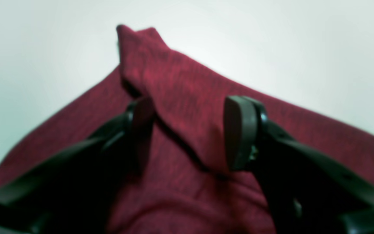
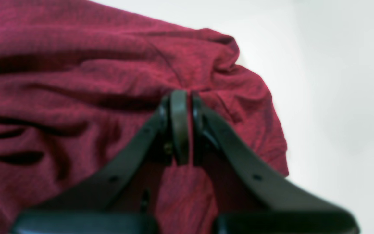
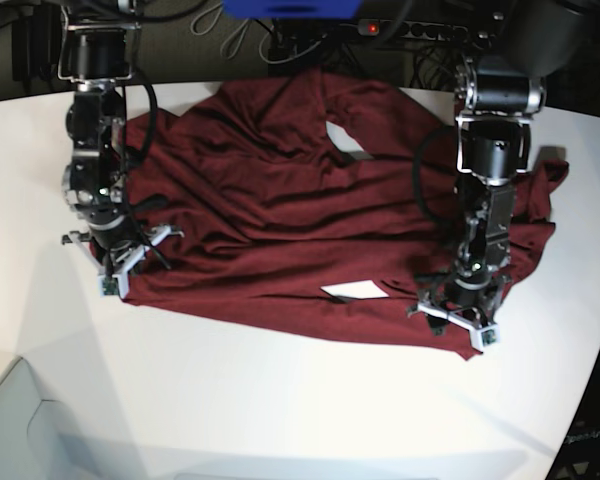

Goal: Layout the t-shirt on the table in an organized manner, then fold the t-shirt properly
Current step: 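Slide the left gripper along the shirt edge to smooth it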

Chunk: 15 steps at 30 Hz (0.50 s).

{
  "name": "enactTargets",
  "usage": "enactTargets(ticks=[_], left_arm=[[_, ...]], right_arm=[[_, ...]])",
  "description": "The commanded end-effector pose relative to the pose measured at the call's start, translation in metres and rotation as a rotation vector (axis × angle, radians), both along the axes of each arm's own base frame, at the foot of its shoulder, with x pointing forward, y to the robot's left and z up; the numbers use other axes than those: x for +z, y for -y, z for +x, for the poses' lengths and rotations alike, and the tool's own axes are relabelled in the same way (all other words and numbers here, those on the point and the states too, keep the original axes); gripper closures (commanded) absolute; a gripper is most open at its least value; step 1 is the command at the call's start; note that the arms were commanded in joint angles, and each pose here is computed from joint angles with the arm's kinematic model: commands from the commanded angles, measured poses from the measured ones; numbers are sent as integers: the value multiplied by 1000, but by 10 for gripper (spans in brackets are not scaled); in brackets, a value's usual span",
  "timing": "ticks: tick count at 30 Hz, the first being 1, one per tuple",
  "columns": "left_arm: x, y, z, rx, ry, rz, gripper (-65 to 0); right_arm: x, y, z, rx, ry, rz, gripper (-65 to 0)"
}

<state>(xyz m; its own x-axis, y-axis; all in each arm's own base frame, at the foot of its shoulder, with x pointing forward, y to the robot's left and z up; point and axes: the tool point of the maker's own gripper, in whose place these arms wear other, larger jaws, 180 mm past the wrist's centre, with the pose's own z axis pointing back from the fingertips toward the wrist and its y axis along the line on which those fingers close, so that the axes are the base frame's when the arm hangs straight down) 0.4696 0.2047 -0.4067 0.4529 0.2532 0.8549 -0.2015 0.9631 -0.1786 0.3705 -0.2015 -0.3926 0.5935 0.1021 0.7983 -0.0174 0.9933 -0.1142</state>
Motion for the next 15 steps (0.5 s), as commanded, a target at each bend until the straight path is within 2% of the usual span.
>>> enactTargets(ticks=[1,8,15], left_arm=[[24,-5,16,9,67,6,-335],[22,-14,12,75,71,-49,-334],[20,-11,13,71,67,-57,-333]], right_arm=[[16,5,11,-4,56,-10,-7],[17,4,12,-1,58,-10,-7],[16,2,12,1,56,-9,-7]])
